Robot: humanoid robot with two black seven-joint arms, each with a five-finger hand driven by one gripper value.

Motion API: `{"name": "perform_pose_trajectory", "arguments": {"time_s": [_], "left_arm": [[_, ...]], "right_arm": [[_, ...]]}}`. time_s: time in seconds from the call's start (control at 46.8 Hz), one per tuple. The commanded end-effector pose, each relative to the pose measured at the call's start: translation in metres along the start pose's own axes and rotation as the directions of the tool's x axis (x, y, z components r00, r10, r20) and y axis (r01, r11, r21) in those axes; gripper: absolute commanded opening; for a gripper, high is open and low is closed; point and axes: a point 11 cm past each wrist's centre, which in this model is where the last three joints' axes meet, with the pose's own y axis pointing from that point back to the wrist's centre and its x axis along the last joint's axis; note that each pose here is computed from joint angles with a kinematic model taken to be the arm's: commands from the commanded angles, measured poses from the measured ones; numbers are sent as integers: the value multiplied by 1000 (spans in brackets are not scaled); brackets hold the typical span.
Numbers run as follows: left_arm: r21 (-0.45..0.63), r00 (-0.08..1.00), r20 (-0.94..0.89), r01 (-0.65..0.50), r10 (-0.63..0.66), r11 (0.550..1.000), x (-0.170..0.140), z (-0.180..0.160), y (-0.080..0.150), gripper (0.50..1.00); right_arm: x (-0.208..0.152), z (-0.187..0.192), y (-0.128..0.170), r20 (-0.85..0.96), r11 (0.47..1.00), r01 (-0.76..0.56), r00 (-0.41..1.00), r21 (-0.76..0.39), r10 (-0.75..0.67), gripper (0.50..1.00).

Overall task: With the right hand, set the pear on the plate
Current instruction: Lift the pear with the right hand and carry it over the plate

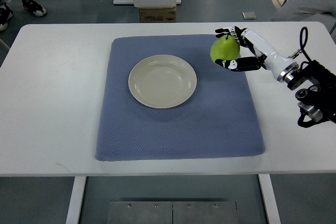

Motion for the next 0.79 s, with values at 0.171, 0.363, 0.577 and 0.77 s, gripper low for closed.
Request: {"name": "perform_pose_trajectory", "arguments": {"time_s": [0.171, 0.363, 0.577, 0.77], "left_arm": [[0, 1000, 0, 0, 0, 1000, 0, 0, 0, 1000], [0, 1000, 0, 0, 0, 1000, 0, 0, 0, 1000], [0, 1000, 0, 0, 0, 1000, 0, 0, 0, 1000], [0, 1000, 0, 0, 0, 1000, 0, 0, 0, 1000]], "right_arm": [[-53, -19, -39, 42, 997, 64, 997, 39, -66, 500], [-87, -30, -66, 44, 994, 91, 995, 62, -94, 500], [-102, -30, -83, 35, 994, 98, 994, 53, -100, 500], [-95, -20, -80, 22, 997, 78, 997, 27, -79, 500]]}}
